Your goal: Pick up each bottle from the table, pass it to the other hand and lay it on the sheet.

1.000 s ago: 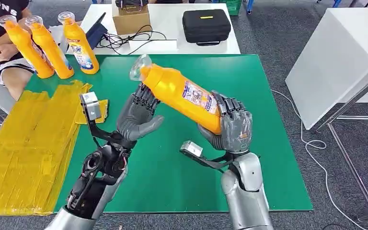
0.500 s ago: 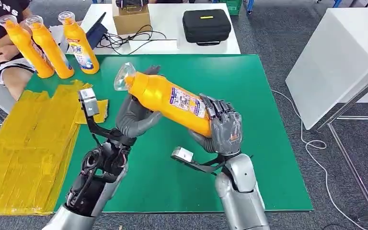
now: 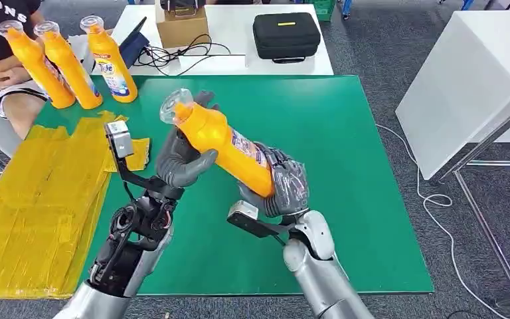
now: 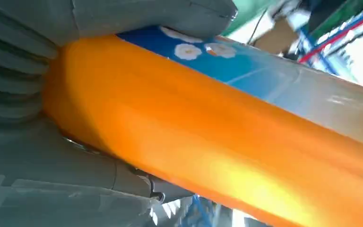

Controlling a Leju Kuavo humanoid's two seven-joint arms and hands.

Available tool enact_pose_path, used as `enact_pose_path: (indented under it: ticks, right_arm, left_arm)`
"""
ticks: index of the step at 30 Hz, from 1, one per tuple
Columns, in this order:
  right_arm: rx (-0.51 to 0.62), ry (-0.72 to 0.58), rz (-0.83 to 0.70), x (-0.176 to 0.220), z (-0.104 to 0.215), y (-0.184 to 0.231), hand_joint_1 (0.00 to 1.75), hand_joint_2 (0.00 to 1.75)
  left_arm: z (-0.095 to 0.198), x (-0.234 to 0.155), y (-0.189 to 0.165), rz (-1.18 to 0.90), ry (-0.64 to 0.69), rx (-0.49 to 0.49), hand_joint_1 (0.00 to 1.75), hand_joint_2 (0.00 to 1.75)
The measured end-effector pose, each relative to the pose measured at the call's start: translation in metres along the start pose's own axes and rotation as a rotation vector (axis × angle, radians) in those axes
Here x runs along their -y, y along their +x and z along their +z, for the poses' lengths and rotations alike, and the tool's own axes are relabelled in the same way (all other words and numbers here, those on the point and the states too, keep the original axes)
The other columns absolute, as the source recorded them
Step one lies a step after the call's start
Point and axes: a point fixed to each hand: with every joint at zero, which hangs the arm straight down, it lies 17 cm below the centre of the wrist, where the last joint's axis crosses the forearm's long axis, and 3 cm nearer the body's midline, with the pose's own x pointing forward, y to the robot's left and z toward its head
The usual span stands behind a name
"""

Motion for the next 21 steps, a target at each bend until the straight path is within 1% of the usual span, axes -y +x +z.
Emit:
enact_pose_path:
  ticks: [3,5,12,21]
  right_arm:
    - [0.000,0.055,-0.097,-0.012,0.005,0.001,1.75,1.75]
    - [0.001,0.069,-0.122,-0.014,0.007,0.000,1.75,1.75]
    - [0.011,0.081,-0.128,-0.016,0.012,-0.001,1.75,1.75]
    - [0.024,0.064,-0.087,-0.013,0.017,-0.003,1.75,1.75]
  left_arm:
    - [0.001,-0.002,-0.002,0.001,0.005,-0.005,0.00,1.75]
    - [0.001,-0.003,-0.004,0.001,0.007,-0.009,0.00,1.75]
    - [0.001,-0.004,-0.006,0.001,0.011,-0.013,0.00,1.75]
    - [-0.001,-0.009,-0.016,-0.037,0.018,-0.038,0.00,1.75]
